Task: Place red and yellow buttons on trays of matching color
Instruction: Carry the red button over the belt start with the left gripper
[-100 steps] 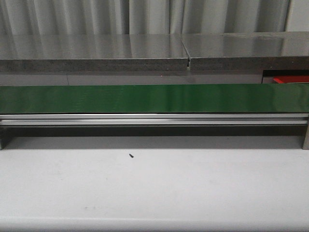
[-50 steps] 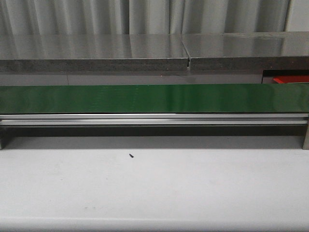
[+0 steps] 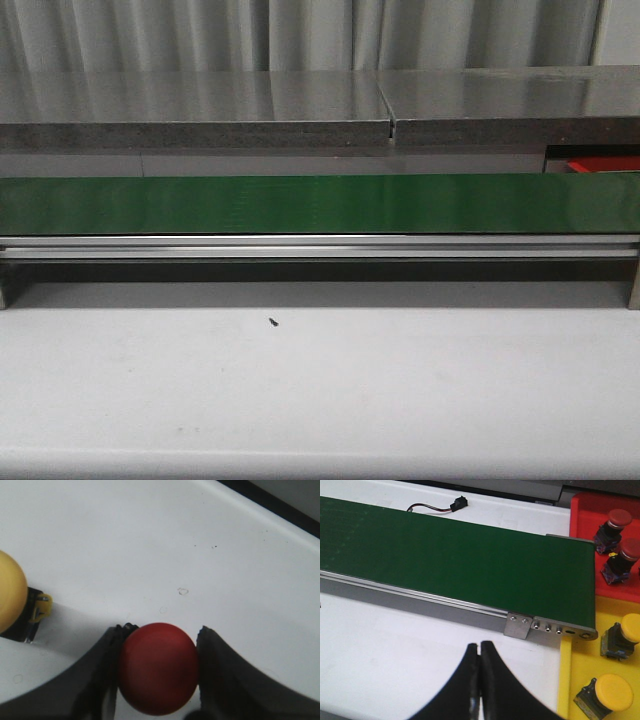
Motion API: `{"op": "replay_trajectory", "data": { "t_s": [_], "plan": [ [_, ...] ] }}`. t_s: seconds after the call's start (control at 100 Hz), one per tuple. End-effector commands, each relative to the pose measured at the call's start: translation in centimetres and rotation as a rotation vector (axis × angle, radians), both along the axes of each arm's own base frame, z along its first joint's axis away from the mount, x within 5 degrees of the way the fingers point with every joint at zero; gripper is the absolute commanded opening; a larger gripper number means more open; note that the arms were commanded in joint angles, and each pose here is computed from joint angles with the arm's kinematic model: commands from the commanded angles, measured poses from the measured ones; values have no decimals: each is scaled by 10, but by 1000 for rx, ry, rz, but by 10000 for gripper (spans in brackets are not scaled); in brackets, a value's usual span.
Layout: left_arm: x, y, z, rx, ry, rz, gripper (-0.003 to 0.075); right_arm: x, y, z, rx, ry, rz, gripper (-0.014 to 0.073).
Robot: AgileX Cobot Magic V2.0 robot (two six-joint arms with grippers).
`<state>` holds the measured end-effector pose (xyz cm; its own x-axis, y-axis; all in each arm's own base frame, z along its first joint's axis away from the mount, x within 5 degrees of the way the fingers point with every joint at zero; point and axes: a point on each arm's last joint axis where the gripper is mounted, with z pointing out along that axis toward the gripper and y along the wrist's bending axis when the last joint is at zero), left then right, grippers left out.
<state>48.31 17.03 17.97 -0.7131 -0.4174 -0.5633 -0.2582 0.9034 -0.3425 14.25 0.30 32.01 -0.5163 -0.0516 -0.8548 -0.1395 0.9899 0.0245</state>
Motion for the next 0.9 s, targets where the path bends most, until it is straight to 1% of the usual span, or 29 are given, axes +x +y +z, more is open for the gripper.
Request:
{"op": "replay_trajectory", "data": {
  "t_s": [0.0, 0.14, 0.38, 0.45, 0.52, 0.61, 0.68, 0.78, 0.89],
  "plan": [
    [0, -3, 55, 10, -139, 27, -2, 1, -1, 13, -4, -80, -16, -67],
    [-9, -9, 84, 12, -173, 8, -19, 1, -1, 13, -4, -80, -16, -67],
    [-41, -27, 156, 22, -232, -66, -19, 1, -1, 13, -4, -80, -16, -67],
    [-53, -35, 172, 13, -227, -99, -19, 1, -1, 13, -4, -80, -16, -67],
    [-63, -43, 180, -3, -229, -113, -19, 1, -1, 13, -4, -80, -16, -67],
    [-74, -51, 186, -25, -243, -109, -19, 1, -1, 13, -4, -80, -16, -67],
    [-83, -58, 186, -31, -239, -107, -19, 1, -1, 13, -4, -80, -16, -67],
    [-92, -69, 178, -16, -226, -129, -19, 1, -1, 13, -4, -80, -16, -67],
    [-92, -85, 165, -23, -202, -164, -19, 1, -1, 13, -4, -80, -16, -67]
  ]
}}
